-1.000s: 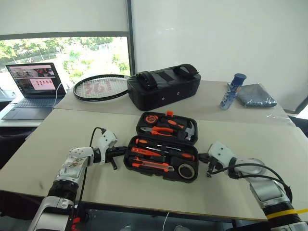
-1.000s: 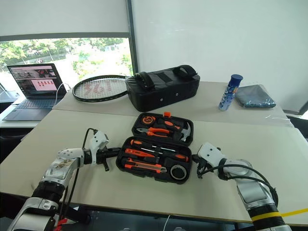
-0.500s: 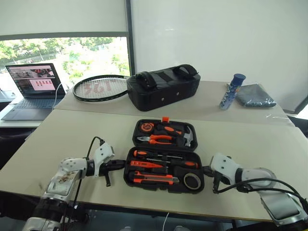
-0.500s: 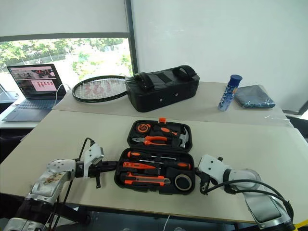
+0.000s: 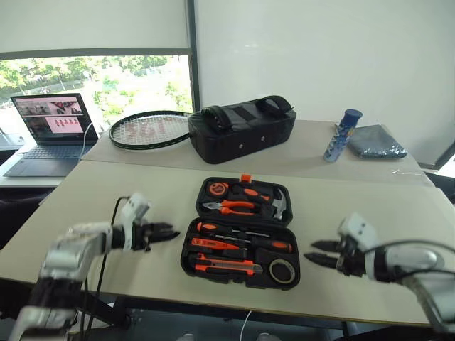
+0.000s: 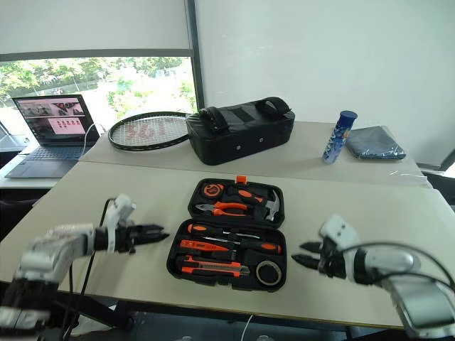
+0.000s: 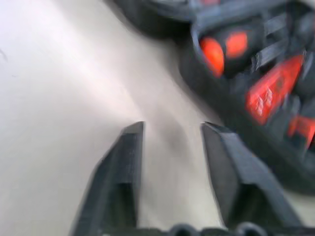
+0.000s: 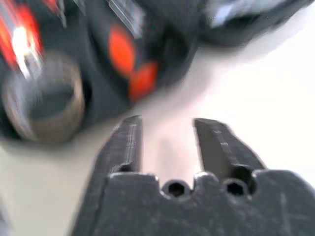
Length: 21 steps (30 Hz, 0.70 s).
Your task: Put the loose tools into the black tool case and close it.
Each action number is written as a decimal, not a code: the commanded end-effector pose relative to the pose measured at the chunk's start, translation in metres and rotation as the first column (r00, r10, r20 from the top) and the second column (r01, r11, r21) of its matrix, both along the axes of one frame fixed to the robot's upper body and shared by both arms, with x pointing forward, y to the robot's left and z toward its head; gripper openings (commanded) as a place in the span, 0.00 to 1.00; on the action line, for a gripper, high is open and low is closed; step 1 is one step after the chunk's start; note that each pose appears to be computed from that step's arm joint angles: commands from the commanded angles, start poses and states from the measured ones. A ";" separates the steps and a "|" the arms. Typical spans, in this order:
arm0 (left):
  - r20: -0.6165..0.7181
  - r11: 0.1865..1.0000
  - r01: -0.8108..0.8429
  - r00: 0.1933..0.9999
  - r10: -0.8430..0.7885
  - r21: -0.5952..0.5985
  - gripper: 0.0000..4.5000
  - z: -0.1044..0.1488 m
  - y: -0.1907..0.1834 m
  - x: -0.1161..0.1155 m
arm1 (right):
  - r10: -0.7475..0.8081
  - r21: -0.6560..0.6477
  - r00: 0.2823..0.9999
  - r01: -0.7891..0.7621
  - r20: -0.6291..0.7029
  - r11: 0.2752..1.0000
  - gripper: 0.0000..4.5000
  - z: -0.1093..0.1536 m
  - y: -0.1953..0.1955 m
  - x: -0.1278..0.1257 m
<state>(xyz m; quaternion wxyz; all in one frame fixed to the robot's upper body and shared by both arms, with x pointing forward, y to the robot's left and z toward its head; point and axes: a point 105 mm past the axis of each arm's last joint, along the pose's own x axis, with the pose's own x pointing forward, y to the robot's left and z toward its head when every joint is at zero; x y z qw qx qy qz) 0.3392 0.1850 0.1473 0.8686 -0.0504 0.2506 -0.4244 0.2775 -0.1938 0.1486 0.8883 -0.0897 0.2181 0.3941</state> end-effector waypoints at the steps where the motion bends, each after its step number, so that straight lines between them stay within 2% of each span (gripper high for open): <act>1: -0.114 0.999 -0.041 0.993 0.038 -0.023 0.84 0.008 -0.013 0.009 | -0.146 0.009 0.969 0.150 -0.199 0.989 0.79 0.003 -0.004 0.007; 2: -0.140 0.997 -0.079 0.987 0.075 -0.023 0.94 0.010 -0.017 0.017 | -0.178 0.045 0.956 0.193 -0.234 0.980 0.89 0.007 -0.002 0.016; 4: -0.159 0.993 -0.119 0.980 0.117 -0.003 0.94 0.013 -0.025 0.029 | -0.231 0.079 0.926 0.265 -0.299 0.961 0.89 0.013 0.001 0.030; 9: -0.174 0.988 -0.124 0.975 0.139 0.096 0.94 0.003 -0.038 0.040 | -0.379 0.078 0.864 0.426 -0.332 0.901 0.89 0.017 -0.001 0.065; 14: -0.143 0.979 -0.173 0.972 0.187 0.108 0.94 0.004 -0.045 0.057 | -0.447 0.005 0.828 0.477 -0.339 0.879 0.89 0.013 -0.001 0.078; 18: -0.141 0.978 -0.169 0.972 0.186 0.124 0.94 0.003 -0.047 0.059 | -0.467 -0.051 0.814 0.480 -0.345 0.876 0.89 0.008 -0.001 0.080; 20: -0.146 0.978 -0.159 0.973 0.178 0.132 0.95 0.002 -0.048 0.059 | -0.471 -0.084 0.812 0.473 -0.344 0.877 0.78 0.005 -0.001 0.080; 21: -0.146 0.979 -0.152 0.974 0.172 0.139 0.89 0.002 -0.049 0.058 | -0.470 -0.095 0.812 0.468 -0.345 0.878 0.75 0.003 0.000 0.079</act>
